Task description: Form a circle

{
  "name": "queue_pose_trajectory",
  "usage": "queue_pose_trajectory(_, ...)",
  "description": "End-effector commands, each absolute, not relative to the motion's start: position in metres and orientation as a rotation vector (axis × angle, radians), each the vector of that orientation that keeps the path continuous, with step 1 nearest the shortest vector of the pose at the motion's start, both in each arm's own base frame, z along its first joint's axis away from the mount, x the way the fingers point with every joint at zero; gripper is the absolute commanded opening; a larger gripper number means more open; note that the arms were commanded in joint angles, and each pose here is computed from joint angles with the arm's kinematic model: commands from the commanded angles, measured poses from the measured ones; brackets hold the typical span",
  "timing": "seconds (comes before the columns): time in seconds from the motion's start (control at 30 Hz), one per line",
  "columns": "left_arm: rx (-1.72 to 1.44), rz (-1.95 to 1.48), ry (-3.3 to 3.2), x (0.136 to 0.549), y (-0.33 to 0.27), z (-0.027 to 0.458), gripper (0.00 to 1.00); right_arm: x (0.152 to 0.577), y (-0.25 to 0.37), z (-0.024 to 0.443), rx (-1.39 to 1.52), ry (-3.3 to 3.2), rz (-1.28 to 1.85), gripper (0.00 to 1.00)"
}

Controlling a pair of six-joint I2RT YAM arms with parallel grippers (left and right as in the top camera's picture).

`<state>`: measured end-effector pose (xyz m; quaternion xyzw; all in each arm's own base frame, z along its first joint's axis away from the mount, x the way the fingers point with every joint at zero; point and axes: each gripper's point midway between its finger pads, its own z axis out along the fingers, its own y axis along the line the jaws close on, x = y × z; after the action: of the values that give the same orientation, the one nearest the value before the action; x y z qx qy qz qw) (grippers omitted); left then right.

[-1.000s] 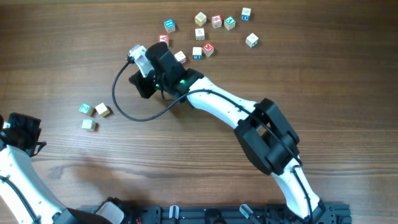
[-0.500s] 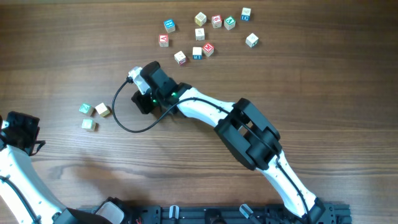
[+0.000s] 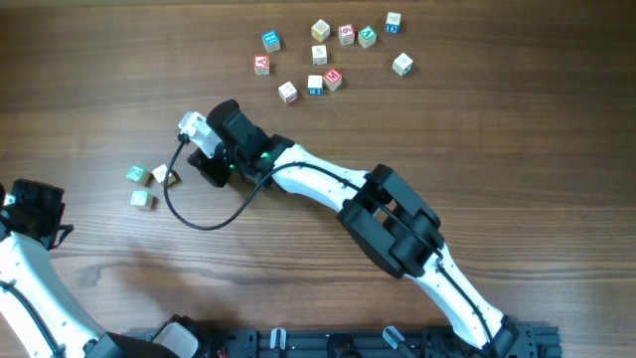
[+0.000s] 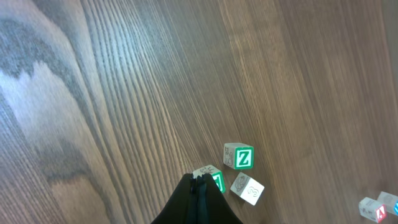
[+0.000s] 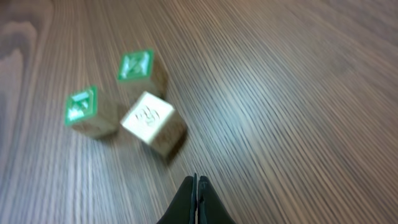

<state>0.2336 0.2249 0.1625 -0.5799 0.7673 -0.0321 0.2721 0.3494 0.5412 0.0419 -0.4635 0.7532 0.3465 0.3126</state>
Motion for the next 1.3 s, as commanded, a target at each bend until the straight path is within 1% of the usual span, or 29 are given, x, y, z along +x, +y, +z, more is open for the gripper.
queue_pose_trajectory(0.0, -1.569, -0.115, 2.056, 0.236, 0.224, 0.164, 0.04, 0.349, 0.546, 0.016, -1.204, 2.041, 0.954, 0.04)
queue_pose_trajectory(0.1, -1.568, -0.115, 2.056, 0.236, 0.224, 0.164, 0.04, 0.355, 0.553, 0.027, -1.136, 2.026, 0.996, 0.04)
queue_pose_trajectory(0.23, -1.569, -0.116, 2.057, 0.236, 0.224, 0.164, 0.04, 0.361, 0.56, 0.013, -1.063, 2.063, 1.039, 0.04)
queue_pose_trajectory(0.33, -1.569, -0.116, 2.057, 0.236, 0.224, 0.164, 0.04, 0.364, 0.57, 0.02, -1.021, 2.057, 1.091, 0.04)
queue_pose_trajectory(0.5, -1.577, -0.119, 2.052, 0.236, 0.224, 0.164, 0.04, 0.359, 0.572, 0.019, -1.014, 2.081, 1.119, 0.04)
queue_pose_trajectory(0.57, -1.577, -0.119, 2.052, 0.236, 0.224, 0.164, 0.04, 0.35, 0.574, 0.021, -1.015, 2.1, 1.192, 0.04)
queue_pose_trajectory(0.8, -1.601, -0.127, 2.038, 0.235, 0.223, 0.163, 0.04, 0.344, 0.574, 0.021, -0.976, 2.157, 1.259, 0.04)
queue_pose_trajectory(1.03, -1.641, -0.144, 2.033, 0.232, 0.219, 0.161, 0.04, 0.331, 0.586, 0.03, -0.968, 2.135, 1.333, 0.04)
queue_pose_trajectory(1.07, -1.641, -0.145, 2.034, 0.232, 0.219, 0.161, 0.04, 0.332, 0.587, 0.031, -0.951, 2.14, 1.335, 0.04)
queue_pose_trajectory(1.13, -1.641, -0.145, 2.035, 0.232, 0.219, 0.161, 0.04, 0.346, 0.585, 0.03, -0.823, 2.186, 1.301, 0.04)
queue_pose_trajectory(1.27, -1.641, -0.145, 2.035, 0.232, 0.219, 0.161, 0.04, 0.354, 0.593, 0.049, -0.679, 2.166, 1.393, 0.05)
